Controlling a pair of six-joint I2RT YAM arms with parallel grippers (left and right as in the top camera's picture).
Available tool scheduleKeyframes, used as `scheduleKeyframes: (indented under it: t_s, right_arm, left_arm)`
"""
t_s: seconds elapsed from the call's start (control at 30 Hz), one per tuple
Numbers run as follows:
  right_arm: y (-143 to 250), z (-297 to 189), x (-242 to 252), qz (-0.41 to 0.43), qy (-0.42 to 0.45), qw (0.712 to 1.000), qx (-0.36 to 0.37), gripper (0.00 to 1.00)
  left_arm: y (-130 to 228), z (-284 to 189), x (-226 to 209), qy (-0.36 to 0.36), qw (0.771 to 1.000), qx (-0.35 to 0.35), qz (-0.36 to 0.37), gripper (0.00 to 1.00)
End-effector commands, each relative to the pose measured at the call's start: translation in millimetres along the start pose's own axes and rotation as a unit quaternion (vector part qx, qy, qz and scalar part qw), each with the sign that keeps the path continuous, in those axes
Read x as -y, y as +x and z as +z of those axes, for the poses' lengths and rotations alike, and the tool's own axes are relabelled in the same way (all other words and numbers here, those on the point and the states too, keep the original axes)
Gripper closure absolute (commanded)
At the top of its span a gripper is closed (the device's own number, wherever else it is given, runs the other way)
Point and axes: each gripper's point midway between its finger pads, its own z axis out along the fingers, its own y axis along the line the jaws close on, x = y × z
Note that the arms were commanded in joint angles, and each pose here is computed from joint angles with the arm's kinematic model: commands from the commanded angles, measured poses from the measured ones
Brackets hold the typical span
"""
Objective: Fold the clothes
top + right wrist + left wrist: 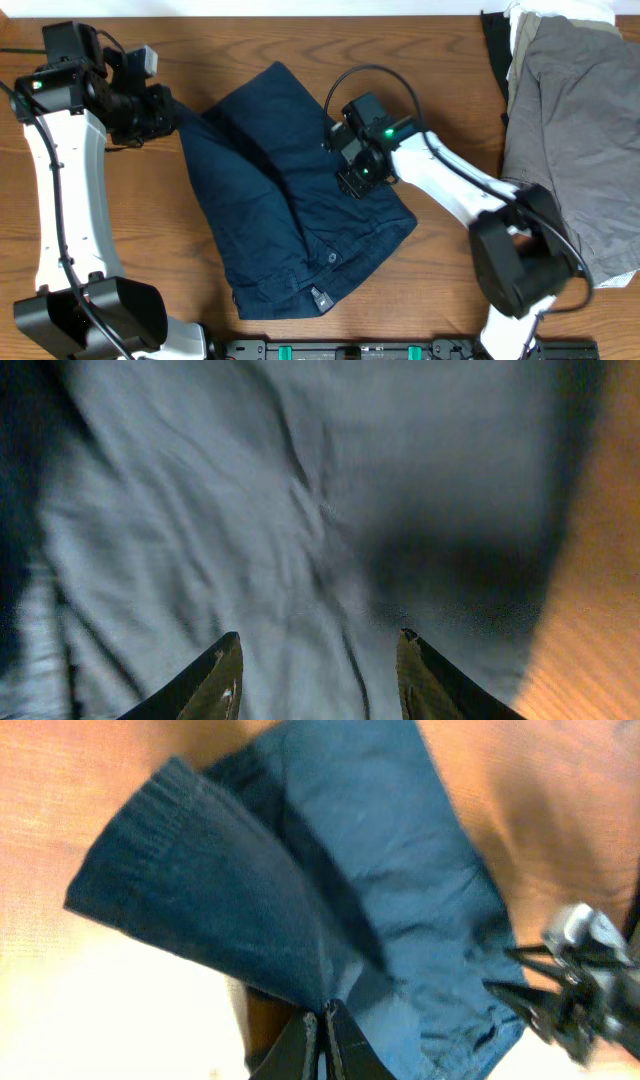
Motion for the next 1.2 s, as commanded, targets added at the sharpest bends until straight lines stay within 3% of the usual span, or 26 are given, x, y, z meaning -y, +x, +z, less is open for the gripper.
scheduleKeyframes:
  t_s: [0.0,0.27,0.57,0.83,1.17]
  right_arm:
    - [11.1,18.4,10.5,-0.007,-0.002,1.000,-0.024,0.52]
    - [22.2,51.9,35.3,-0.009,0.048,0.997,-0.054,0.49]
    - [40.7,109.3,102.7,0.022,0.136,0.988,-0.070,0.47]
    - [12.1,121.8,164.9,0.075,0.154,0.985,0.039,0.42]
    - [-61.8,64.7,233.0,0.141,0.159,0.959,0.190,0.42]
  left_arm:
    - [7.5,3.9,-10.5,-0.026,0.999,-0.021,-0.011,0.94]
    - [11.6,3.8,-13.6,-0.035,0.999,-0.029,-0.014,0.94]
    - [13.4,4.5,-15.3,-0.039,0.999,-0.032,-0.015,0.94]
    - [25.1,15.5,-18.0,-0.038,0.998,-0.054,-0.021,0.94]
    - [70.0,56.7,-21.8,-0.035,0.991,-0.127,-0.032,0.94]
